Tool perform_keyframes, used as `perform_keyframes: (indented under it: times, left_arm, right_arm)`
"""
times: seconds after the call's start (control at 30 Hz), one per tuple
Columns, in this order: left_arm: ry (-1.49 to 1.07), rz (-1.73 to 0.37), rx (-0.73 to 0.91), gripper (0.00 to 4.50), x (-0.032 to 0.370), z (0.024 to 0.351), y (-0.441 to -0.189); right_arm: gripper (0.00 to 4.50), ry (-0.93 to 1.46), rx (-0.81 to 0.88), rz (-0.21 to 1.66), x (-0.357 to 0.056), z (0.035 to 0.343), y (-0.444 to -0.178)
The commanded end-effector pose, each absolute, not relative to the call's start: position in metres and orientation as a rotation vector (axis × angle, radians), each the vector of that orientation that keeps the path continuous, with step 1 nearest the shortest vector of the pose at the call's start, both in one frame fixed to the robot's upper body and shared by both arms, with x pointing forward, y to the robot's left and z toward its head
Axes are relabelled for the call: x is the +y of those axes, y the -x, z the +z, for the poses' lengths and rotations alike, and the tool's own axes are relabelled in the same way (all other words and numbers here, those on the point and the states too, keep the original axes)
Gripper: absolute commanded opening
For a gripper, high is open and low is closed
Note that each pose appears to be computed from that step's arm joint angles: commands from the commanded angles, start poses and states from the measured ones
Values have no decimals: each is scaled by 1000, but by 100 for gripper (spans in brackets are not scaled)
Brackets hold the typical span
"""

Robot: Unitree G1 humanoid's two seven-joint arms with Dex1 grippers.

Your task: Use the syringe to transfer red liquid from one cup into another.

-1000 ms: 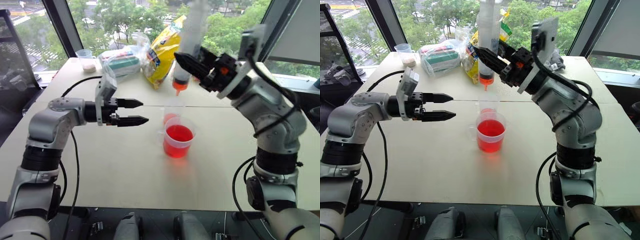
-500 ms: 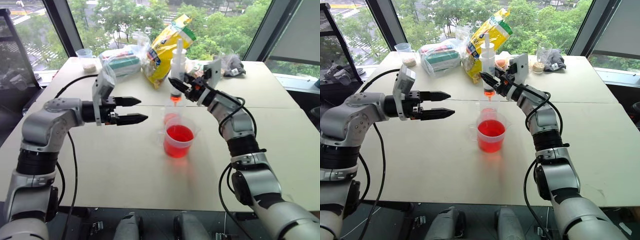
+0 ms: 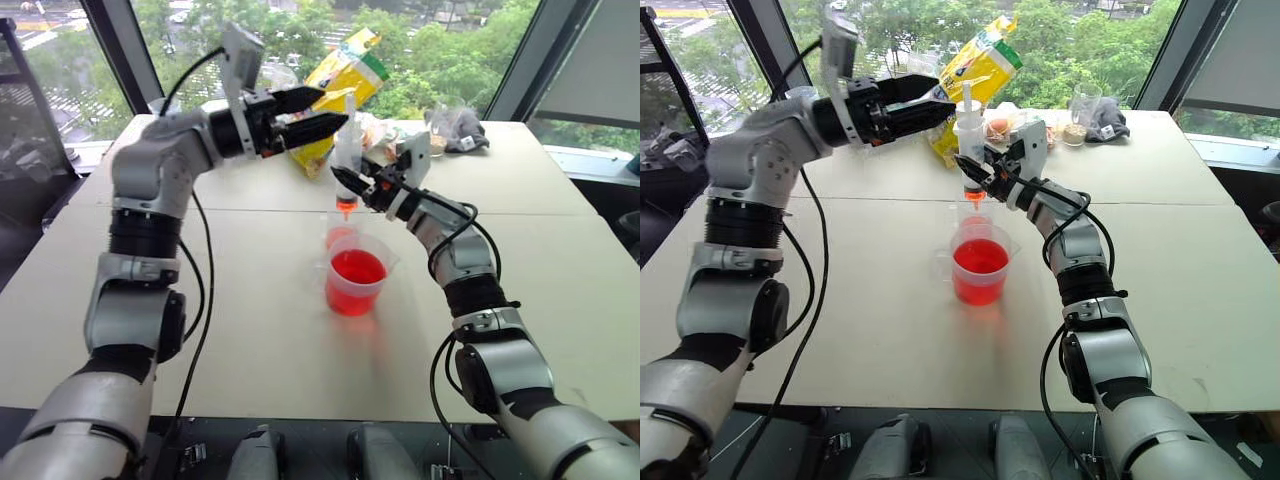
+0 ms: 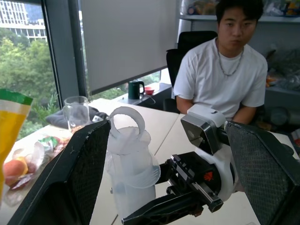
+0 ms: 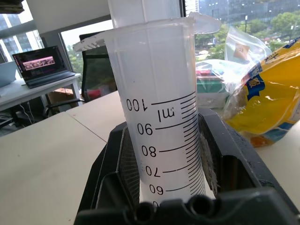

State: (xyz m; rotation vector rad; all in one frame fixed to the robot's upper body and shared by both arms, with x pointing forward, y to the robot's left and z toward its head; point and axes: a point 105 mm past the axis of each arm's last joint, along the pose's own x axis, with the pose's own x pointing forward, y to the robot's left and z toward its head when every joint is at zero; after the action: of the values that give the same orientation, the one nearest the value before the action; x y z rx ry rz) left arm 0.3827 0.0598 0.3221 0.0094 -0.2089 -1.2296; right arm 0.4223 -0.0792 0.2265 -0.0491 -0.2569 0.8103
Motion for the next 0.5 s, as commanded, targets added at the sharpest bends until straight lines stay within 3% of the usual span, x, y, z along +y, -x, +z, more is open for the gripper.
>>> perform_keyframes:
  times: [0.03, 0.5]
  left_arm:
    - [-39, -1236, -258, 400, 53, 335, -384]
    - [38, -1327, -211, 400, 31, 325, -387]
  right_arm:
    - [138, 62, -321, 798, -82, 240, -420]
    - [138, 67, -311, 790, -84, 236, -421]
